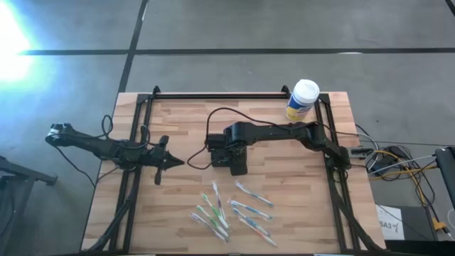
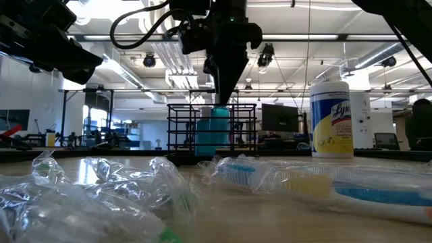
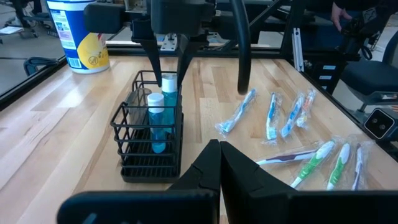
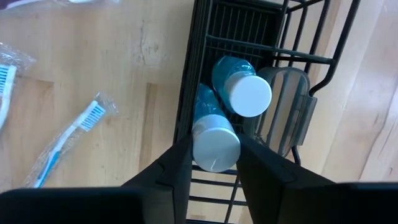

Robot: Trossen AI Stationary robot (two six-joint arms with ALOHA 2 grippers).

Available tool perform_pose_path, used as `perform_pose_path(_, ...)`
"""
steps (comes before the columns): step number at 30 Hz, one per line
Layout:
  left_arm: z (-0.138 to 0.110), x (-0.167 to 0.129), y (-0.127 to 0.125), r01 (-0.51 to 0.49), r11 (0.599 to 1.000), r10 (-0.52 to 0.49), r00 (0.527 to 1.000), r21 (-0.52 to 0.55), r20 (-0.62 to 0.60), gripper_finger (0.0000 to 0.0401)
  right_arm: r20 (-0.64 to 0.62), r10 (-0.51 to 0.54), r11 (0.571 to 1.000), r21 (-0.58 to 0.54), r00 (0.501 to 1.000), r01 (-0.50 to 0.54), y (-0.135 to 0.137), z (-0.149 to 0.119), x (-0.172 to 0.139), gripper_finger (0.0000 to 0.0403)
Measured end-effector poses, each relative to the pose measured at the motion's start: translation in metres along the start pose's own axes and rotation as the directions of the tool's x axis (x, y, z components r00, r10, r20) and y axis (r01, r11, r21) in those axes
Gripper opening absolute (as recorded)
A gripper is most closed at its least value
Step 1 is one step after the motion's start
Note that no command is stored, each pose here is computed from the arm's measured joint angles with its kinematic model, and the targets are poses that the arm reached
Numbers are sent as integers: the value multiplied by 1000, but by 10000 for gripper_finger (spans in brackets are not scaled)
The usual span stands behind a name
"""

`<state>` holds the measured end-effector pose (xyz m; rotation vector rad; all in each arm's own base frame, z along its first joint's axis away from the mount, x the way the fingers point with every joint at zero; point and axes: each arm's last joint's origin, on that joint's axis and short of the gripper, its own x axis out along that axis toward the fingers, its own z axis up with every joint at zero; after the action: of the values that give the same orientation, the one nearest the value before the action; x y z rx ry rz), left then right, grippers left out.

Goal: Pick & Place toothbrushing station
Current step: Put the blue mouthwash into the black mesh organizer, then put the top blue toothbrush into the black mesh organizer

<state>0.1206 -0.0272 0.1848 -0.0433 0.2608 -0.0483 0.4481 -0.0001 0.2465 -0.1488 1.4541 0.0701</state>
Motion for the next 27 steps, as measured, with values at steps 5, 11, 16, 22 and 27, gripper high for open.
perform_pose_path(5, 0, 0, 0, 0, 1000, 0, 1000, 0, 0, 3, 6, -3, 1000, 2, 1000, 3, -1, 1, -2, 146)
perform_pose_path(11, 0, 0, 0, 0, 1000, 0, 1000, 1, 0, 3, 10, -3, 1000, 5, 1000, 3, -1, 1, -2, 155)
perform_pose_path(16, 0, 0, 0, 0, 1000, 0, 1000, 1, 0, 3, 15, -4, 1000, 10, 1000, 4, -1, 0, -7, 151)
perform_pose_path(22, 0, 0, 0, 0, 1000, 0, 1000, 1, 0, 3, 76, -13, 1000, 22, 997, 11, -1, -12, -42, 149)
perform_pose_path(27, -1, 0, 0, -2, 1000, 2, 1000, -1, -13, 3, 237, -33, 997, 81, 971, 14, -1, -25, -90, 145)
